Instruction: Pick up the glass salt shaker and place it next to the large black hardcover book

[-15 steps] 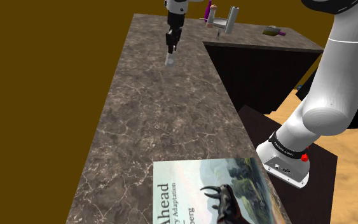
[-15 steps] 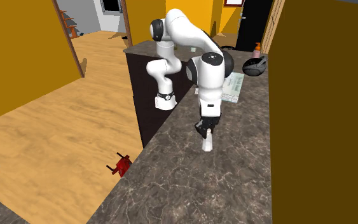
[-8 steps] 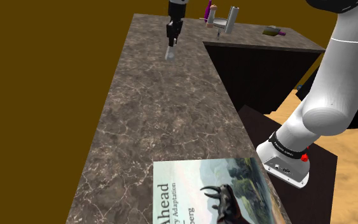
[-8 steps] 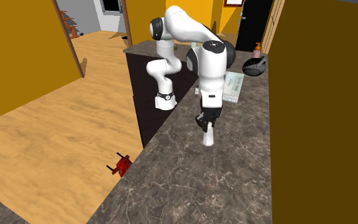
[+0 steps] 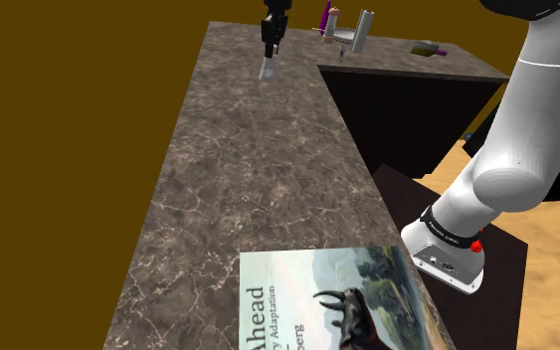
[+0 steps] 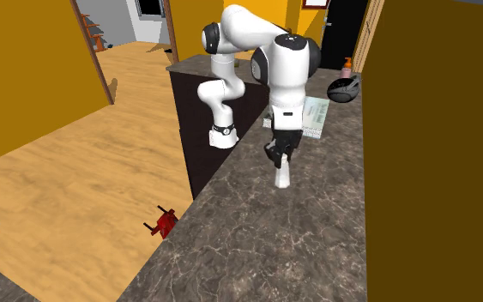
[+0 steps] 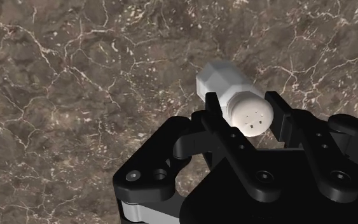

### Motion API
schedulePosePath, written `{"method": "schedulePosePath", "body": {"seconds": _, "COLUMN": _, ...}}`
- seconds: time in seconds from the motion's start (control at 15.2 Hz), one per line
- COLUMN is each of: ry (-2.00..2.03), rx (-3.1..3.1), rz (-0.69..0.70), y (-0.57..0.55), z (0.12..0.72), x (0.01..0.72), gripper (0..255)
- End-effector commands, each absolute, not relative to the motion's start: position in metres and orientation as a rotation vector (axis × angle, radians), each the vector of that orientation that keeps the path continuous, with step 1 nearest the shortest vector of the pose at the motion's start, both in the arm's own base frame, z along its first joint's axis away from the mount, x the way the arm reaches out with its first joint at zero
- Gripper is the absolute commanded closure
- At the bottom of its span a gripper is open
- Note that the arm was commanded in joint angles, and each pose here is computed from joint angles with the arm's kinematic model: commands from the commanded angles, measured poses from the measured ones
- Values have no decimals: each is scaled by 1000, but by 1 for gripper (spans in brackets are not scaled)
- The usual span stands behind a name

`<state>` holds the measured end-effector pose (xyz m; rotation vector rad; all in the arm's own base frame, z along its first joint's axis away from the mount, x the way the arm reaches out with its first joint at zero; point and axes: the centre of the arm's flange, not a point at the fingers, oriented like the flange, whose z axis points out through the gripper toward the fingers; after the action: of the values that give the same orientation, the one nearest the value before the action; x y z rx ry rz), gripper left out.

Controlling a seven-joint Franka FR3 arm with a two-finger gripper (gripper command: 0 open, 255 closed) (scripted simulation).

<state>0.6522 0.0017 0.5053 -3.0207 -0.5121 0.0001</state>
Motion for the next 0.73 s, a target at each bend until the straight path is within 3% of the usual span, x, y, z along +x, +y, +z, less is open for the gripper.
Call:
{"method": "schedulePosePath", "body": {"seconds": 0.0, "ry": -512, "rx": -3021, "rz": 1, "y": 2, "z": 516, "x": 652, "gripper": 255}}
{"method": "schedulePosePath", "body": {"seconds": 0.4, "ry": -512, "rx": -3021, "rz": 1, "y": 2, "z": 543, "x": 652, "gripper": 255}}
{"method": "schedulePosePath", "body": {"seconds": 0.66, "ry": -512, "rx": -3021, "rz": 1, "y": 20, "z": 543, "x": 602, "gripper": 255}}
